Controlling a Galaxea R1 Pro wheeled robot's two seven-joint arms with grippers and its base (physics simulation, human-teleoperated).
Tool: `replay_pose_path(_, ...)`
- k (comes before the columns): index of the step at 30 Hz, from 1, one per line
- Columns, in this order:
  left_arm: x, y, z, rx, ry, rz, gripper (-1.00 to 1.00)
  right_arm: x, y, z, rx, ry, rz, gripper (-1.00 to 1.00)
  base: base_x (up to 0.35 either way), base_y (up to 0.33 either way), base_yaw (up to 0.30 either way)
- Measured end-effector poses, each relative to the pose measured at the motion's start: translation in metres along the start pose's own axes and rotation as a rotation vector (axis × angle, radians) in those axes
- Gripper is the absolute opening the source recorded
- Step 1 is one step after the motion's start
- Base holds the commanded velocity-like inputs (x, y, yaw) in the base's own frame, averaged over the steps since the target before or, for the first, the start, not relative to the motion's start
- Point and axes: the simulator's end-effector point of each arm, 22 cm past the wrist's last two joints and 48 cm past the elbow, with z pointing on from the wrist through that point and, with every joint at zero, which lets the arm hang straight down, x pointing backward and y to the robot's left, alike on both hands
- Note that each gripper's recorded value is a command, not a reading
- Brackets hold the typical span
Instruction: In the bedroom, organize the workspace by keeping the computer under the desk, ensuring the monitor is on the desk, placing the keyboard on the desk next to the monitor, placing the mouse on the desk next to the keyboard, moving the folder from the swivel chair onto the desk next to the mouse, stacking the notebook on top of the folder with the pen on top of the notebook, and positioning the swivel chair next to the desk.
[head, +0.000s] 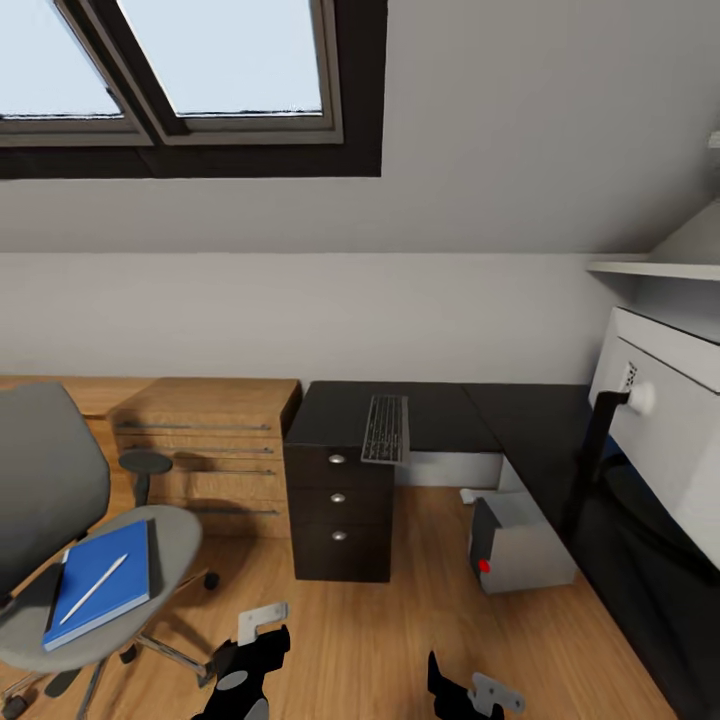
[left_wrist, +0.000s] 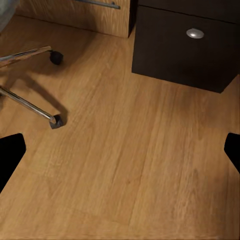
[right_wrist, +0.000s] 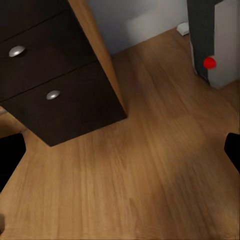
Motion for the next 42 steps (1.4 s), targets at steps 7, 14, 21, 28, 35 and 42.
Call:
replay_pose_path(7, -0.008, 0.000, -0.006, -0.001, 0.005, 0.001, 1.00, -0.009, 0.003, -0.004, 0.002, 0.004, -0.001, 1.00, -0.342, 0.000, 0.118)
replay_pose_path(14, -0.013, -0.001, -0.012, -0.001, 0.013, 0.002, 1.00, -0.015, 0.006, -0.009, 0.005, 0.012, -0.001, 1.00, -0.342, 0.000, 0.147)
replay_pose_path(21, -0.020, -0.001, -0.019, -0.002, 0.018, 0.004, 1.00, -0.025, 0.009, -0.013, 0.006, 0.013, -0.003, 1.00, -0.342, 0.000, 0.032)
replay_pose_path(28, -0.028, 0.000, -0.026, -0.003, 0.020, 0.005, 1.00, -0.034, 0.013, -0.017, 0.006, 0.014, -0.003, 1.00, -0.343, 0.000, 0.005)
replay_pose_path(35, -0.036, 0.000, -0.033, -0.004, 0.020, 0.005, 1.00, -0.043, 0.017, -0.022, 0.005, 0.014, -0.003, 1.00, -0.344, 0.000, 0.001)
replay_pose_path(42, -0.044, -0.001, -0.040, -0.002, 0.021, 0.004, 1.00, -0.053, 0.020, -0.026, 0.007, 0.014, -0.004, 1.00, -0.344, 0.000, 0.000)
